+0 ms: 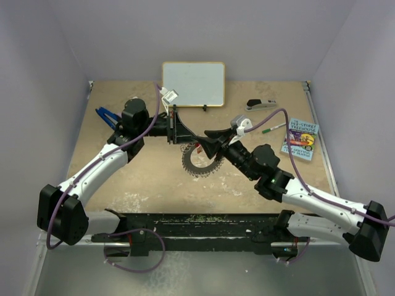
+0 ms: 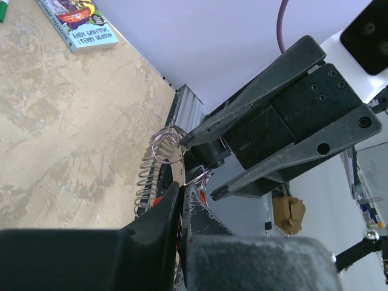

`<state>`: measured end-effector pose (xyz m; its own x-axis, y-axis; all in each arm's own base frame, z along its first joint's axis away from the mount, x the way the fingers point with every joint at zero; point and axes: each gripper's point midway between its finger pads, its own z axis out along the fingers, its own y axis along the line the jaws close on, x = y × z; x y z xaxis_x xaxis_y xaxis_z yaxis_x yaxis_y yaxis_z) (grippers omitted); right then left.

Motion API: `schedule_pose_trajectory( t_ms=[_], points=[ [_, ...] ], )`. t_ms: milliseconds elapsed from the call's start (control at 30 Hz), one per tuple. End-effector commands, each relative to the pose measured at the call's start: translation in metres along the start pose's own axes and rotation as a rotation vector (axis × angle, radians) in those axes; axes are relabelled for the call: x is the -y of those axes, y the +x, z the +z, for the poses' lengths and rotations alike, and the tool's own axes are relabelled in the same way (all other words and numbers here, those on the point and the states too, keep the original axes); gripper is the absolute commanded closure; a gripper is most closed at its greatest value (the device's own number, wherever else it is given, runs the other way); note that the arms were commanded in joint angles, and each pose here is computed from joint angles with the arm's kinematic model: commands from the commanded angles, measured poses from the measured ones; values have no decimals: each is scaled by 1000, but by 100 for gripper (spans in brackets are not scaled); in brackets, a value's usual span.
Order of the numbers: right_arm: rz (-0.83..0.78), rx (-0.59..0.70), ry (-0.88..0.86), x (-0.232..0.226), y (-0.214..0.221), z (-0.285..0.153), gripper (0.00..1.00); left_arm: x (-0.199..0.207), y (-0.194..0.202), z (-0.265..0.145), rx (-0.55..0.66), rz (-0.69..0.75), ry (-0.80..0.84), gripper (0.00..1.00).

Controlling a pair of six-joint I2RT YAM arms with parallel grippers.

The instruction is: Put the keys on the keyring

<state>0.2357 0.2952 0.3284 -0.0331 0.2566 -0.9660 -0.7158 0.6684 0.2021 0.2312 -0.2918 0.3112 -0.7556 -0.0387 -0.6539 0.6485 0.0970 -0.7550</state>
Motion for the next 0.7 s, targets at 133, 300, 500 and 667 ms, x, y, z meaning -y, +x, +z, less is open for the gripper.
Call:
schedule_pose_trajectory(
  t_ms=[133,300,500,667],
  points=[
    [30,135,15,-3,-47,13,61,27,-15,-3,35,81,52,97],
    [26,114,22,-3,-43,18,66,30,-17,-3,40,85,56,97],
    [30,100,37,0,-39,15,70,33,-18,-4,46,87,62,97],
    [45,93,51,3,-36,10,70,36,-21,-4,54,86,70,97]
  ],
)
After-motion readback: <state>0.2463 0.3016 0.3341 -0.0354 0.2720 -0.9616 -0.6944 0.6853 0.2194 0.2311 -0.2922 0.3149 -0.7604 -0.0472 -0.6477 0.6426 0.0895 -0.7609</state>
